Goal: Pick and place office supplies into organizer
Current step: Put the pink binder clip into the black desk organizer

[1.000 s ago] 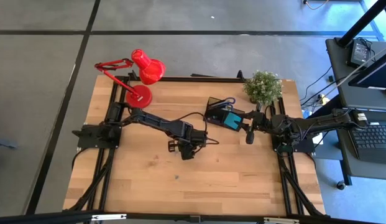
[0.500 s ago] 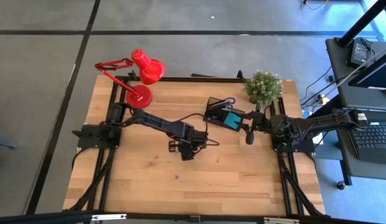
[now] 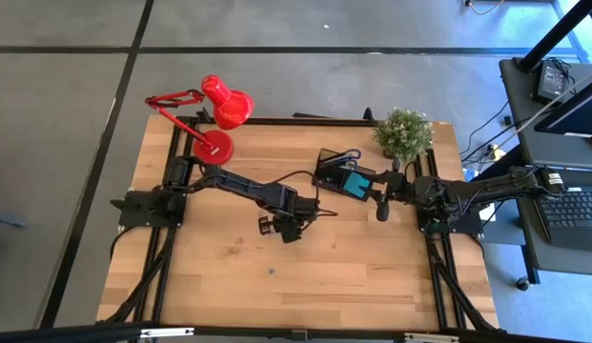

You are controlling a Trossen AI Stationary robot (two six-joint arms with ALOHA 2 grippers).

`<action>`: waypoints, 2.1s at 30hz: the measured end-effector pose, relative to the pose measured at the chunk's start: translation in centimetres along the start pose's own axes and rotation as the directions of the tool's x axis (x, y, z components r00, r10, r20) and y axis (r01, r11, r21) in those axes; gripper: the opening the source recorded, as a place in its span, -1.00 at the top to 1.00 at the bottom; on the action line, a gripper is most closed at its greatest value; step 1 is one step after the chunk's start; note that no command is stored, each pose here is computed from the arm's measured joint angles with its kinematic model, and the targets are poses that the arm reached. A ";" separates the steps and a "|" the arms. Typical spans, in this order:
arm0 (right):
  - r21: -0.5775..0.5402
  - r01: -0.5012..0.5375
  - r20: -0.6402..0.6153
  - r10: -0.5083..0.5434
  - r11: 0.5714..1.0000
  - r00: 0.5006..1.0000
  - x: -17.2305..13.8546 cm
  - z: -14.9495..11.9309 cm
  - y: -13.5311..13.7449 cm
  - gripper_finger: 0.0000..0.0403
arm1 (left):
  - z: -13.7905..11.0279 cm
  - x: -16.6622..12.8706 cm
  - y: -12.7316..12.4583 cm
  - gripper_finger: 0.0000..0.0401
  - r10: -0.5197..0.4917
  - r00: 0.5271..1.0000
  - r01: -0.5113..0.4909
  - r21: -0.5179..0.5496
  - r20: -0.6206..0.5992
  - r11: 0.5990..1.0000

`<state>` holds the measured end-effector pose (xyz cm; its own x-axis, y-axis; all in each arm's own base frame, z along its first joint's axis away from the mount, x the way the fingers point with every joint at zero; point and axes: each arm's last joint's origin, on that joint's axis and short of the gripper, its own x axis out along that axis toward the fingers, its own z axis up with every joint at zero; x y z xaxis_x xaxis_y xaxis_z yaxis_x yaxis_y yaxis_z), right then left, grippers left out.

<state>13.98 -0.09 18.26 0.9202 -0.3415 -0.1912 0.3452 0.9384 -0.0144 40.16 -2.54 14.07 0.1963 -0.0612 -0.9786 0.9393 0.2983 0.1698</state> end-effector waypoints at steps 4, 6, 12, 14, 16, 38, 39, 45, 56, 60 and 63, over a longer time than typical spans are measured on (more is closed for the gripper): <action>0.000 0.000 0.000 0.000 1.000 1.000 0.0 0.0 0.0 0.20 | 0.2 0.7 -0.2 0.48 -0.025 1.000 0.025 0.005 -0.004 1.000; -0.001 0.000 0.000 0.000 1.000 1.000 0.0 0.0 0.0 0.20 | 0.1 0.8 -0.2 0.50 -0.030 1.000 0.030 -0.006 0.004 1.000; 0.000 0.000 0.000 0.000 1.000 1.000 0.0 0.0 0.0 0.20 | -0.5 0.8 0.0 0.59 -0.044 0.999 0.046 -0.056 0.030 0.997; 0.000 0.000 0.000 0.000 1.000 1.000 0.0 0.0 0.0 0.20 | -0.6 0.9 0.0 0.62 -0.050 0.998 0.051 -0.037 0.044 0.998; -0.001 0.000 0.000 0.000 1.000 1.000 0.0 0.0 0.0 0.20 | -0.7 0.9 0.0 0.65 -0.051 0.997 0.052 -0.012 0.052 0.999; -0.027 0.001 0.000 -0.001 1.000 1.000 0.0 0.0 0.0 0.20 | -2.5 -2.6 5.1 0.70 0.250 0.968 -0.244 -0.211 0.004 0.947; -0.027 0.001 -0.001 -0.001 1.000 1.000 0.0 0.0 0.0 0.20 | -2.7 -2.7 5.6 0.71 0.298 0.954 -0.294 -0.241 -0.019 0.925; -0.031 0.001 -0.004 -0.001 1.000 1.000 0.0 0.0 0.0 0.20 | -4.4 -3.8 8.0 0.71 0.517 0.847 -0.514 -0.432 -0.122 0.741; -0.034 0.001 -0.007 -0.001 0.999 1.000 0.0 -0.1 0.0 0.20 | -8.0 -2.7 9.1 0.70 0.533 0.825 -0.520 -0.617 -0.185 0.591; -0.034 0.001 -0.007 -0.002 0.999 1.000 0.0 -0.1 0.0 0.20 | -8.6 -1.5 9.3 0.66 0.522 0.829 -0.519 -0.627 -0.201 0.582; -0.031 0.001 -0.007 -0.001 1.000 1.000 0.0 -0.1 0.0 0.20 | -8.9 -0.8 9.4 0.65 0.519 0.830 -0.514 -0.641 -0.205 0.569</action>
<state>13.96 -0.09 18.19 0.9185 -0.3422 -0.1983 0.3402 0.9393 -0.0452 46.30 8.76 15.38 0.5922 0.2995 -0.7481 0.2530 0.8123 0.5255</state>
